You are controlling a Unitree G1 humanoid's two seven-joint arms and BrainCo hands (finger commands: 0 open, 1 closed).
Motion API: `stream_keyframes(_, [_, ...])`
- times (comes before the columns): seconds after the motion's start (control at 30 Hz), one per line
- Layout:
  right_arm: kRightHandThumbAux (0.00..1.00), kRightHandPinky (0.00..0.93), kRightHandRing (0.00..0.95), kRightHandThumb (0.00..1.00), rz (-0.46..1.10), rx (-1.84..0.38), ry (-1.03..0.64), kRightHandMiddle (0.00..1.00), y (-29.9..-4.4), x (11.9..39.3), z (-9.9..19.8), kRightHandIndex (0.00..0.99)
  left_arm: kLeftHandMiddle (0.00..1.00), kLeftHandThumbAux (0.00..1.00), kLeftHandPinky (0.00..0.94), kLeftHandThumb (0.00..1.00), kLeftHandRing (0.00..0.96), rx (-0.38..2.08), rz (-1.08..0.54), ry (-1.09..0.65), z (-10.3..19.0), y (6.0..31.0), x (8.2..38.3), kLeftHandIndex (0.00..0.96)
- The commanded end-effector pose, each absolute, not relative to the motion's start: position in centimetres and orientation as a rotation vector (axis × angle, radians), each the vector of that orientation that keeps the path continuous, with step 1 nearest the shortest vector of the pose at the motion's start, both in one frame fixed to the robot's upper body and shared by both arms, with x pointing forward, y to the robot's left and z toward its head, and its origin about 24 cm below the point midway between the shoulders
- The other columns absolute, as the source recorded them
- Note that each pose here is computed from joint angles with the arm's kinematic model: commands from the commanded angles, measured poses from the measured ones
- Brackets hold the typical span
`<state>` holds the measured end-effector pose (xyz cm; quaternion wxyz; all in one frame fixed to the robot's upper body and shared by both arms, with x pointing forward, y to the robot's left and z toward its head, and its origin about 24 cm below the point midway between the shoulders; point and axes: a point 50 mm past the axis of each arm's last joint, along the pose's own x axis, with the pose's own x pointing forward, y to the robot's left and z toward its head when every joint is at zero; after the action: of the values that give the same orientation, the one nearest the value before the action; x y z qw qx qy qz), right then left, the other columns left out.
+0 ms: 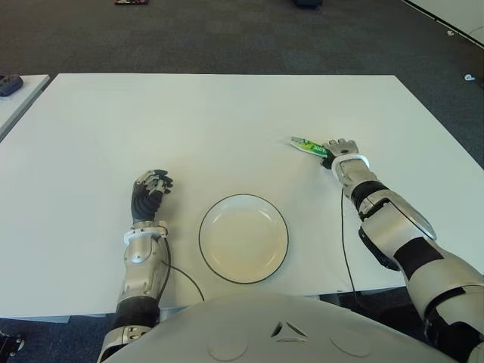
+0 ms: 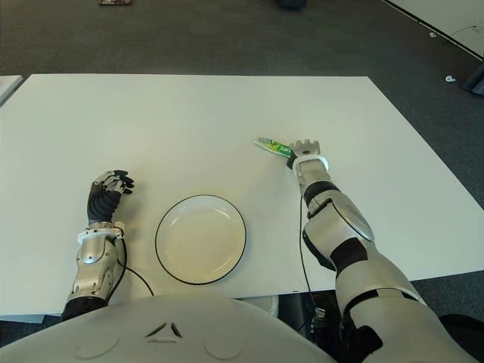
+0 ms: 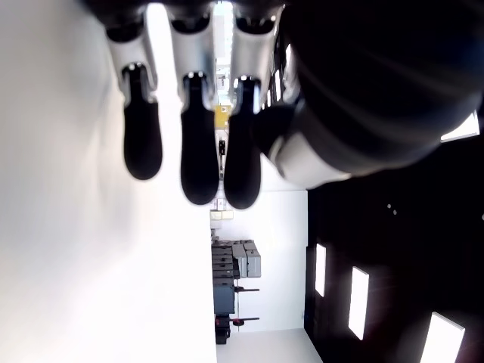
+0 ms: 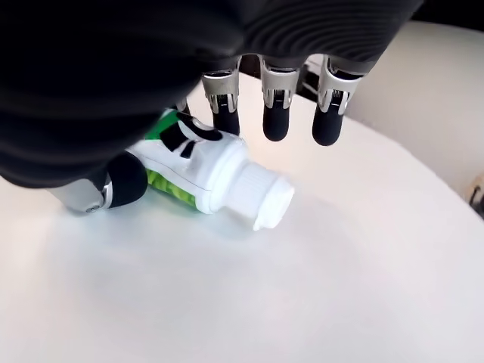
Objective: Put the toothpaste on the table into the plate.
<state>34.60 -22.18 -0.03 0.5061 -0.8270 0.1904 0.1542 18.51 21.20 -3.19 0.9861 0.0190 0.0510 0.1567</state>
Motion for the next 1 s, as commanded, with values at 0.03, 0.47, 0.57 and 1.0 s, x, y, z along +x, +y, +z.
stream_keyframes(0.03, [0.393,0.000,0.000,0.638,0.514,-2.031,0.451,0.000,-21.36,32.37,-3.07,0.000,0.527,0.717,0.528,0.705,0.539,0.031,0.321,0.116,-3.37,21.05,18.40,0.428])
stream_keyframes(0.47, [0.504,0.000,0.000,0.639,0.495,-2.044,0.391,0.000,-21.09,32.41,-3.02,0.049,0.518,0.717,0.524,0.704,0.525,0.033,0.327,0.125,-3.28,21.03,18.41,0.428])
stream_keyframes(0.57, [0.520,0.009,0.000,0.633,0.490,-2.045,0.380,0.000,-21.05,32.55,-2.86,0.060,0.513,0.717,0.525,0.704,0.521,0.034,0.327,0.124,-3.24,21.01,18.39,0.428])
stream_keyframes(1.0, [0.697,0.509,0.485,0.706,0.403,-1.951,0.327,0.477,-20.92,32.74,-2.52,0.410,0.509,0.718,0.511,0.704,0.515,0.041,0.327,0.129,-3.23,21.13,18.31,0.428])
